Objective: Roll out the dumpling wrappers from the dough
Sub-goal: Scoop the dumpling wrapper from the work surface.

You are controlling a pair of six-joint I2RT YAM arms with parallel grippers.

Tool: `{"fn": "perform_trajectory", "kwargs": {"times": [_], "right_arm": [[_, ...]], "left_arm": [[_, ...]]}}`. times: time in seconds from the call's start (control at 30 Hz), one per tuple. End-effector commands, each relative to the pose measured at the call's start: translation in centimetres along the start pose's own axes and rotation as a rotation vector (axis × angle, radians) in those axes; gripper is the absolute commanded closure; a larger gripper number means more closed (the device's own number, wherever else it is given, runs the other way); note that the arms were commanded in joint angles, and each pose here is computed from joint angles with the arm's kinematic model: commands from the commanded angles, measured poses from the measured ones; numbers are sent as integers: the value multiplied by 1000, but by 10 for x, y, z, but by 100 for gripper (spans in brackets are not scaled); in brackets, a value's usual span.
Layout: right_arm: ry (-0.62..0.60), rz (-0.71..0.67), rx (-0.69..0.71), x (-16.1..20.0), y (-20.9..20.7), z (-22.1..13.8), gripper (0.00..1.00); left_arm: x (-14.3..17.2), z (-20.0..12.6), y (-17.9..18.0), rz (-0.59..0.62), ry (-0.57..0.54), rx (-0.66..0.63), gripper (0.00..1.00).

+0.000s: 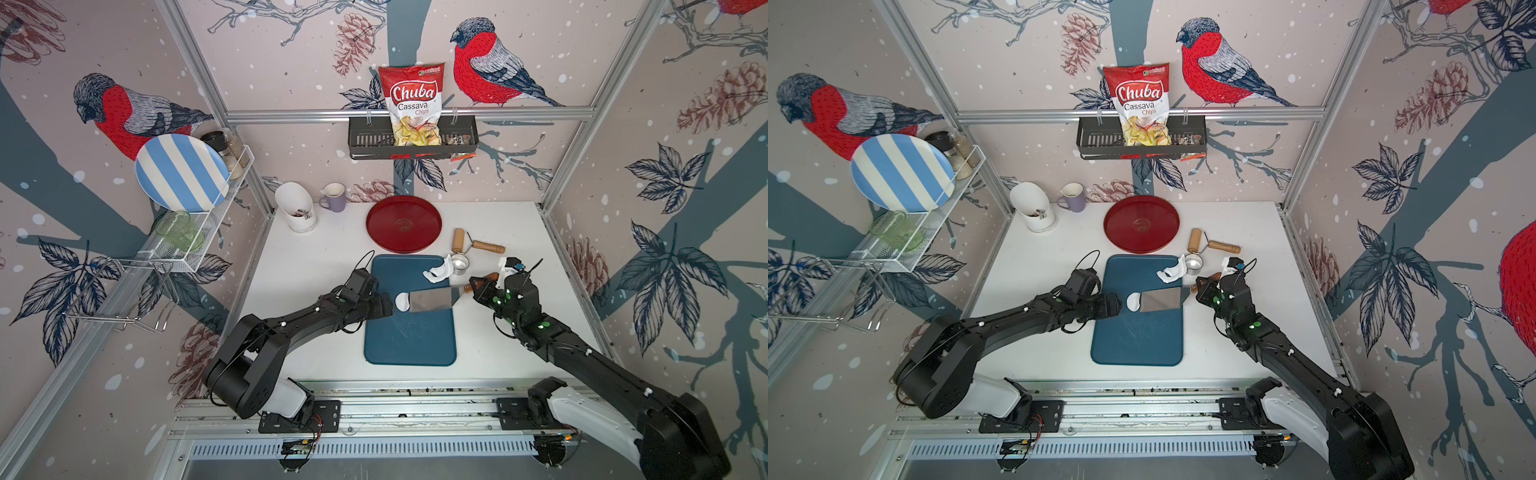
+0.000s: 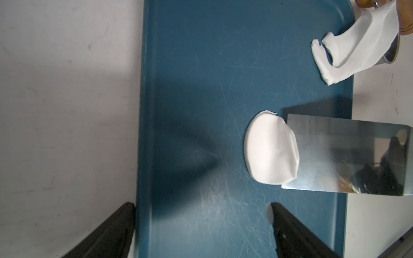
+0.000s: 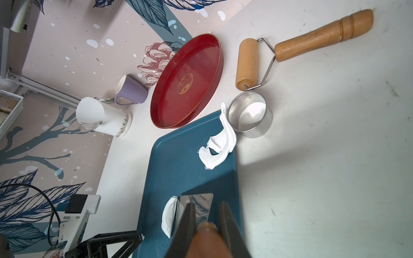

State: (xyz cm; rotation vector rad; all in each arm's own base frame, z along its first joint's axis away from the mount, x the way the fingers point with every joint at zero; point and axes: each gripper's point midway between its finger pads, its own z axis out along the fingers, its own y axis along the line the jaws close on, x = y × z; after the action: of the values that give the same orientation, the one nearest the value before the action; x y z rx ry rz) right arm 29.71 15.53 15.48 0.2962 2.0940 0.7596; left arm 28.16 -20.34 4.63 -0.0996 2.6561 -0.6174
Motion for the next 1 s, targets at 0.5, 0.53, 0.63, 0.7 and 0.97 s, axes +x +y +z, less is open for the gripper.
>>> {"fn": "perform_trajectory", "kwargs": {"times": [0.5,0.53,0.63,0.7,0.97], "right_arm": [[10,27,-36,8,6,12,100],[11,28,-37,8,7,13,100],[17,30,-39,10,7,15,100],[22,32,-42,11,7,16,100],[13,49,-60,12,8,14,100]], "left_arm": [[-9,-2,-9,17,-22,23,5],[-9,-2,-9,16,-23,24,5],[-8,-2,-9,14,-22,25,5],[-8,-2,-9,14,-22,26,5],[-8,-3,-8,10,-27,29,5]]}}
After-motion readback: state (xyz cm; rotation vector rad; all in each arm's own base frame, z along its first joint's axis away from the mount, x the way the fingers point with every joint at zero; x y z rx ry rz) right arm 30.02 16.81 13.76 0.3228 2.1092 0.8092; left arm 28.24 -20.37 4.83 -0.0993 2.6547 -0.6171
